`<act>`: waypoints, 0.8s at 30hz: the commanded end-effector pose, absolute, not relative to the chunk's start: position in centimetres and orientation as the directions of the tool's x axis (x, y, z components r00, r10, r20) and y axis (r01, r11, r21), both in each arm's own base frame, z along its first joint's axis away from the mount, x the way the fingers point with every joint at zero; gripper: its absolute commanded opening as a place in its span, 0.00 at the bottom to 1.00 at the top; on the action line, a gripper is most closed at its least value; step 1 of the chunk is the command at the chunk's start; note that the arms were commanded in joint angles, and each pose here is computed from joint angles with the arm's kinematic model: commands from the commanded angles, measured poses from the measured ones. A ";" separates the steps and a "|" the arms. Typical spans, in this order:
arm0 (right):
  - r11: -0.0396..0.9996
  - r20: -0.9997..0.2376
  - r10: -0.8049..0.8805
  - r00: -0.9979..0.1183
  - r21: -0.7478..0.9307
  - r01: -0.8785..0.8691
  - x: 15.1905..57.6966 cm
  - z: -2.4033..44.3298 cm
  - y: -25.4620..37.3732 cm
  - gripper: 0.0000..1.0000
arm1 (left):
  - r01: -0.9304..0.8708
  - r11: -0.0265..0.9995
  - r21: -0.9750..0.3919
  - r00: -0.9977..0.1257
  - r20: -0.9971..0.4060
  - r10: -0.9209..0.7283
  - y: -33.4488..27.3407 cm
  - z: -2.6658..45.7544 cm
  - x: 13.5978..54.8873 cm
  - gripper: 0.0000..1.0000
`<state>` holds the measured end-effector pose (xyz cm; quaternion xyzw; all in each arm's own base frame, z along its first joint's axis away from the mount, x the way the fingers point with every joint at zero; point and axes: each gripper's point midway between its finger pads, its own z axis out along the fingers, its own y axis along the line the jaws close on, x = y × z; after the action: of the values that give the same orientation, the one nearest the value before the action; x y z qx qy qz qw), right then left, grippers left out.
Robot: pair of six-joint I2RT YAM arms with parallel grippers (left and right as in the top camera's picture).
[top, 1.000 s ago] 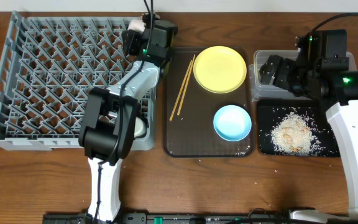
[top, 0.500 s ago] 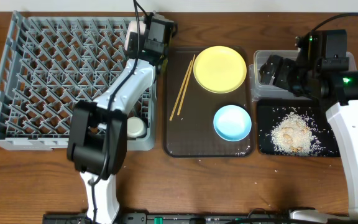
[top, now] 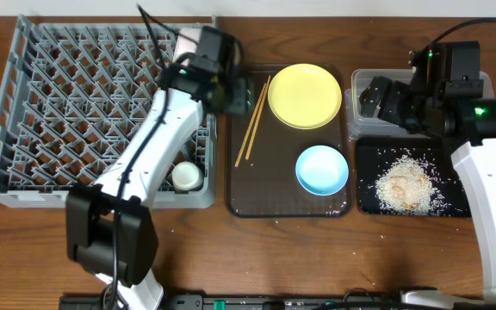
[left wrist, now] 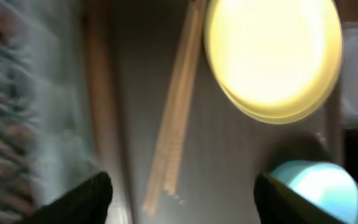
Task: Sort waste into correct bins and load items into the dishwasher
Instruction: 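Grasp the blue bowl rim with the left gripper and lift it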
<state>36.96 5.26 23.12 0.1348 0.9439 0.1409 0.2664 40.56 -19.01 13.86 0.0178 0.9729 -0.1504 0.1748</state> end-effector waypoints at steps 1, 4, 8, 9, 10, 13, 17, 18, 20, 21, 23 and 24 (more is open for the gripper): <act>0.927 -0.469 0.322 -0.823 0.333 0.173 37.0 23.2 5.3 0.99 | 0.012 0.918 -0.396 -0.987 -0.151 -0.052 -23.4 10.9 36.5 0.73; 0.927 -0.469 0.322 -0.823 0.333 0.173 37.0 23.2 5.3 0.99 | 0.011 0.916 -0.401 -0.992 -0.121 -0.042 -25.7 9.9 35.0 0.72; 0.927 -0.469 0.322 -0.823 0.333 0.173 37.0 23.2 5.3 0.99 | 0.048 0.915 -0.400 -0.991 -0.131 -0.006 -28.6 8.8 33.9 0.70; 0.927 -0.469 0.322 -0.823 0.333 0.173 37.0 23.2 5.3 0.99 | 0.042 0.921 -0.387 -0.992 -0.127 -0.008 -29.0 8.2 33.7 0.70; 0.927 -0.469 0.322 -0.822 0.333 0.173 37.0 23.2 5.3 0.99 | 0.033 0.926 -0.377 -0.992 -0.122 -0.014 -29.2 7.8 33.5 0.69; 0.927 -0.469 0.322 -0.823 0.333 0.173 37.0 23.2 5.3 0.99 | 0.022 0.940 -0.340 -0.995 -0.100 -0.013 -29.6 5.8 33.1 0.68; 0.927 -0.469 0.322 -0.823 0.333 0.173 37.0 23.2 5.3 0.99 | 0.001 0.945 -0.327 -0.997 -0.068 -0.022 -30.2 3.9 32.8 0.66; 0.927 -0.469 0.322 -0.823 0.333 0.173 37.0 23.2 5.3 0.99 | 0.006 0.945 -0.327 -0.998 -0.063 -0.016 -30.5 3.3 32.7 0.65; 0.927 -0.469 0.322 -0.823 0.333 0.173 37.0 23.2 5.3 0.99 | 0.015 0.945 -0.327 -0.998 -0.055 -0.003 -31.0 2.6 32.4 0.61; 0.927 -0.469 0.322 -0.823 0.333 0.173 37.0 23.2 5.3 0.99 | 0.020 0.946 -0.325 -0.999 -0.051 0.004 -31.2 2.3 32.2 0.58; 0.927 -0.469 0.322 -0.823 0.333 0.173 37.0 23.2 5.3 0.99 | 0.026 0.946 -0.324 -0.999 -0.050 0.011 -31.5 2.0 32.0 0.53; 0.927 -0.469 0.322 -0.823 0.333 0.173 37.0 23.2 5.3 0.99 | 0.028 0.945 -0.324 -0.999 -0.052 0.012 -31.6 1.9 32.0 0.50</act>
<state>36.97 5.26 23.13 0.1348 0.9439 0.1410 0.2666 32.39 -31.29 2.34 0.0078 0.9853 -0.1686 0.0252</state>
